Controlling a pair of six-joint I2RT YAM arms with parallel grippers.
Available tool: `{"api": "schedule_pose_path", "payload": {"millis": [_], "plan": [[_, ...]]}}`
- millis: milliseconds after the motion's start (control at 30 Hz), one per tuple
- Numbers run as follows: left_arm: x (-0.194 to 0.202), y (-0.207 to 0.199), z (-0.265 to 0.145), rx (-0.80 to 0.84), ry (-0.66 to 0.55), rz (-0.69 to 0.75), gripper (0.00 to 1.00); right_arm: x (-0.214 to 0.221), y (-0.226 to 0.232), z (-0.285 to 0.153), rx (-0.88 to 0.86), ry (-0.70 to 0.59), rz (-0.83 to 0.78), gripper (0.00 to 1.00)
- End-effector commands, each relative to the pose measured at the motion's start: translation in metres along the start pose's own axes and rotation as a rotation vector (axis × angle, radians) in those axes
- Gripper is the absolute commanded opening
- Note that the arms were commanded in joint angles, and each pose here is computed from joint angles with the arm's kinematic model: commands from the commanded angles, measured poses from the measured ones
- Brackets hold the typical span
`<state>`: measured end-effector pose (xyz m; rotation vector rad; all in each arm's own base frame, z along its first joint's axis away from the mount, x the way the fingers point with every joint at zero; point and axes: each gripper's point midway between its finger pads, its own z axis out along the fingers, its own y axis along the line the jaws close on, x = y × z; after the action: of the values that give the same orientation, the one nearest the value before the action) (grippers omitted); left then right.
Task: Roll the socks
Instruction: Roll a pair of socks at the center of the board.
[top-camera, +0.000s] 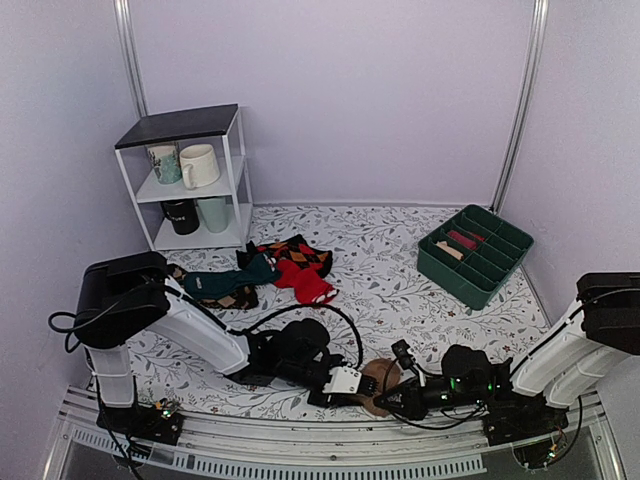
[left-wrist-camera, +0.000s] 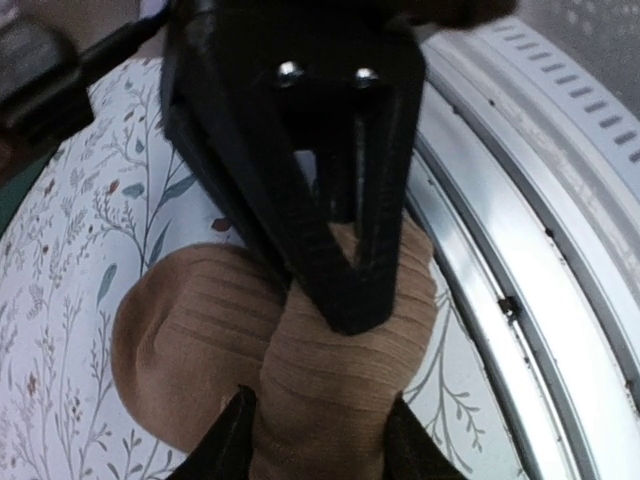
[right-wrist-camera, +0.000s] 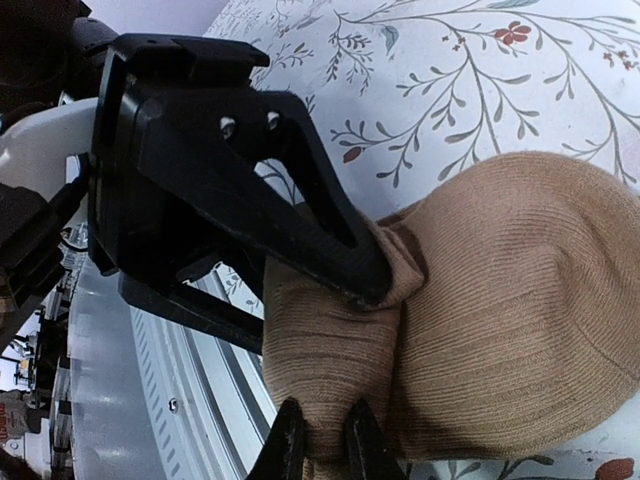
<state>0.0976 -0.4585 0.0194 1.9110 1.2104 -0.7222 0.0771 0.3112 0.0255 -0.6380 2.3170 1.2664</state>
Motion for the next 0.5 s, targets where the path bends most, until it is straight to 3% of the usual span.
{"api": "schedule_pose_path", "payload": {"millis": [0,133,233,467], "plan": [[0.043,-0.042,0.013,0.134,0.167,-0.052,0.29,0.059,-0.049,-0.011,0.169,0.233,0.021,0.03],[0.049,-0.047,0.017,0.166,0.203,-0.088,0.0,0.057,-0.05,-0.009,0.169,0.232,0.019,0.03],[0.05,-0.051,0.016,0.186,0.221,-0.132,0.0,0.052,-0.05,-0.008,0.177,0.224,0.014,0.07],[0.069,-0.062,0.007,0.233,0.355,-0.355,0.0,0.005,-0.047,-0.021,0.293,0.094,-0.131,0.4]]}}
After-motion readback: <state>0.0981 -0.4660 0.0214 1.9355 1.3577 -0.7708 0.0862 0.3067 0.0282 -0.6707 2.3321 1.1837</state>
